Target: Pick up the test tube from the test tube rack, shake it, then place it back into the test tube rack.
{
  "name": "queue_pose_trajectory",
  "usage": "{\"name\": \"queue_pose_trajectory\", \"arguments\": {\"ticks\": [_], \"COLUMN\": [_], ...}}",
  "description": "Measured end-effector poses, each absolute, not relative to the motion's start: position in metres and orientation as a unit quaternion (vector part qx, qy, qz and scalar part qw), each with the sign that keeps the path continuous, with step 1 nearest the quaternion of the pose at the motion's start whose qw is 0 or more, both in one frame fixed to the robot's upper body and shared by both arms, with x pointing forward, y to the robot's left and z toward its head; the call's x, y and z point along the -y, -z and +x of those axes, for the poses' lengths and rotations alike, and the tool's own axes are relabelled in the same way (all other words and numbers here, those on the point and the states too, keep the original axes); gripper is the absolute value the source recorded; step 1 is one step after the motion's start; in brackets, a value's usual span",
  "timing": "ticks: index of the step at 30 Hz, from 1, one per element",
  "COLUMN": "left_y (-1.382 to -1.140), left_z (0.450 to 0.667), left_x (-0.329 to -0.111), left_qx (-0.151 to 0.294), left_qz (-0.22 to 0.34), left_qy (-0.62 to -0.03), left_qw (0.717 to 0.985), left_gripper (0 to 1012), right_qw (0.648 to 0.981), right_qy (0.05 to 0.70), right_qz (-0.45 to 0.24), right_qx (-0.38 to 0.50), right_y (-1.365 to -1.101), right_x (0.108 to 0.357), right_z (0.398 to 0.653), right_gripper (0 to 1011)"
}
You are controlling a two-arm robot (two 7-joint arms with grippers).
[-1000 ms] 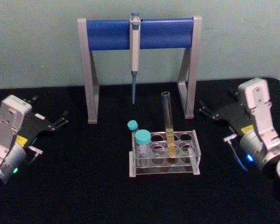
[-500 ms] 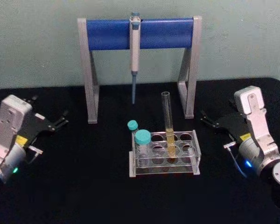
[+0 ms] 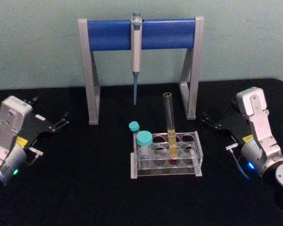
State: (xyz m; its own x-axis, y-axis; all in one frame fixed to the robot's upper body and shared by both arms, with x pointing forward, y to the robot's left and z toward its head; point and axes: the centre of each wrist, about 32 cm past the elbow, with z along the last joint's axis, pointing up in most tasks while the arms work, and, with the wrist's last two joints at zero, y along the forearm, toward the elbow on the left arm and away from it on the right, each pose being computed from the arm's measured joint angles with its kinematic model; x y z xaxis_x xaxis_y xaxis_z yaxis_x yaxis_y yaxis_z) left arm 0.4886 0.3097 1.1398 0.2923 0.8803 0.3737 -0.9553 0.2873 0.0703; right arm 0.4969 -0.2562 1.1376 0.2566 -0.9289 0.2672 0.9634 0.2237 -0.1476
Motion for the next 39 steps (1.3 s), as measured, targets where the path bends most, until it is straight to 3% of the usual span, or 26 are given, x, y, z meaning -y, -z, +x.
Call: {"name": "queue_pose_trajectory", "arguments": {"ticks": [39], "left_y": [-1.1398], "left_z": [0.4886], "left_x": [-0.3097], "left_qx": [0.132], "left_qz": [0.141], "left_qy": [-0.58], "left_qw": [0.791], "left_gripper": [1001], "right_qw": [0.78], "right_qy": [0.606], "right_qz": [-0.142], "right_qx": [0.062], "right_y": [-1.1378], "right_x": [0.256], "right_z": [0.4968], "right_gripper": [1000]}}
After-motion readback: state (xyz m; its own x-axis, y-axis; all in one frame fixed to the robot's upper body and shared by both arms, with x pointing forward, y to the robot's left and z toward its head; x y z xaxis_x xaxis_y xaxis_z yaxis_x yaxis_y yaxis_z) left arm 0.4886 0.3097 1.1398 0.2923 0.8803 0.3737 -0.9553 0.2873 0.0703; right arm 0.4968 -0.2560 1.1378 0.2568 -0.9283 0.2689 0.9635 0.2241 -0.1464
